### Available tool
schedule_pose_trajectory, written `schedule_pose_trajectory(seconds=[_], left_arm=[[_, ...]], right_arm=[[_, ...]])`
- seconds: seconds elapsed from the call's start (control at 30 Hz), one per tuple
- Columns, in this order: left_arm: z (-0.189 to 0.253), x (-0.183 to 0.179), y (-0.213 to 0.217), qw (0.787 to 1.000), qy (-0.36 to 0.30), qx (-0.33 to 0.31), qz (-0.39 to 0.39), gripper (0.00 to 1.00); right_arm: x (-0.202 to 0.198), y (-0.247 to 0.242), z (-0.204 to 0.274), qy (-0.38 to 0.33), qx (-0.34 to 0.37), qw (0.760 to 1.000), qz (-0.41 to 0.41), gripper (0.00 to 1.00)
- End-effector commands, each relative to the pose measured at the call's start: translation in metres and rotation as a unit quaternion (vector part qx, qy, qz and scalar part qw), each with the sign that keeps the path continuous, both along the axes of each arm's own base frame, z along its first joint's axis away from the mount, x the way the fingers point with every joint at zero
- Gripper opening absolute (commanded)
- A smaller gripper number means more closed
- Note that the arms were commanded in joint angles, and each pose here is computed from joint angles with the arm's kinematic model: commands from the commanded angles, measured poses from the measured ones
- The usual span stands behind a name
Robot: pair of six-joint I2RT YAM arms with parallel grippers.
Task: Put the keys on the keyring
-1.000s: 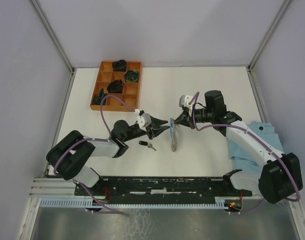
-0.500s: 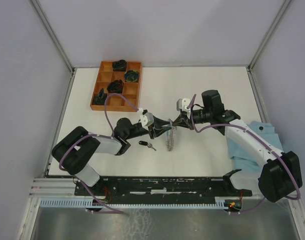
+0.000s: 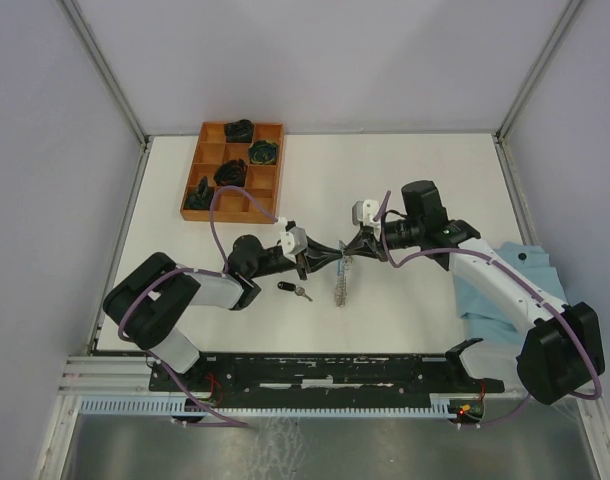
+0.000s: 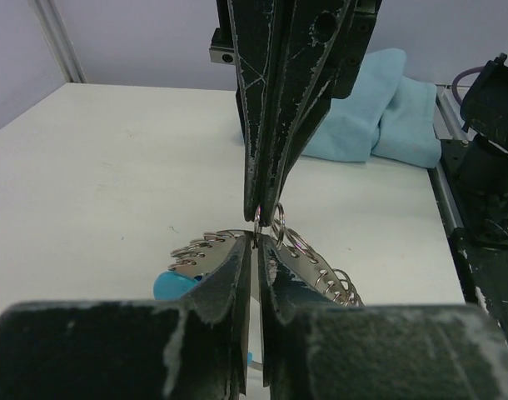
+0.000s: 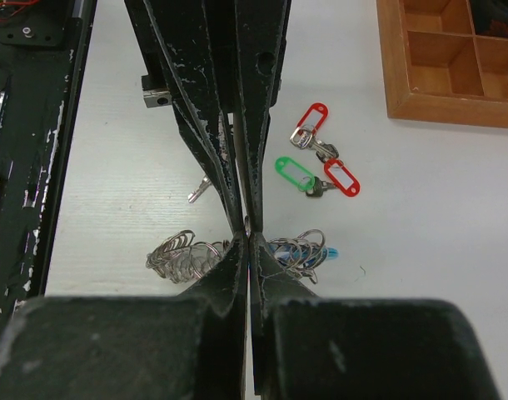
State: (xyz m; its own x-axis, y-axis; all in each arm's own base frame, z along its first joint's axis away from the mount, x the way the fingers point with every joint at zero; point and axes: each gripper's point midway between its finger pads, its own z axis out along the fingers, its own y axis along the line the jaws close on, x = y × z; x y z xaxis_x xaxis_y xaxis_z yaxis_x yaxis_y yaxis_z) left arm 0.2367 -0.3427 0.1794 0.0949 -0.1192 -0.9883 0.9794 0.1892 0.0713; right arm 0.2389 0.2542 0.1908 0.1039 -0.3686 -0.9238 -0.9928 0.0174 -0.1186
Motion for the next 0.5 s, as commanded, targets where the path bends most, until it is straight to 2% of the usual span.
schedule_pose_trajectory(seconds=[0.0, 0.1, 0.2, 0.27, 0.47], left_arm=[[0.025, -0.001, -0.004, 0.999, -0.038, -0.027, -0.019, 0.12], [0.029, -0.003, -0.005, 0.999, -0.04, -0.029, -0.023, 0.11], [0.029, -0.004, -0.005, 0.999, -0.036, -0.026, -0.026, 0.03], [0.028, -0.004, -0.005, 0.999, -0.032, -0.022, -0.024, 0.03], [0.026, 0.007, 0.002, 0.999, 0.0, 0.035, 0.018, 0.03]], right_arm=[[0.0, 0.011, 0.032, -0.038, 0.034, 0.998, 0.034, 0.01], [0.0, 0.011, 0.03, -0.037, 0.031, 0.998, 0.035, 0.01], [0.001, 0.011, 0.027, -0.034, 0.026, 0.999, 0.034, 0.01], [0.001, 0.01, 0.025, -0.031, 0.02, 0.999, 0.032, 0.01], [0.002, -0.001, 0.019, -0.038, -0.014, 0.999, 0.013, 0.11]])
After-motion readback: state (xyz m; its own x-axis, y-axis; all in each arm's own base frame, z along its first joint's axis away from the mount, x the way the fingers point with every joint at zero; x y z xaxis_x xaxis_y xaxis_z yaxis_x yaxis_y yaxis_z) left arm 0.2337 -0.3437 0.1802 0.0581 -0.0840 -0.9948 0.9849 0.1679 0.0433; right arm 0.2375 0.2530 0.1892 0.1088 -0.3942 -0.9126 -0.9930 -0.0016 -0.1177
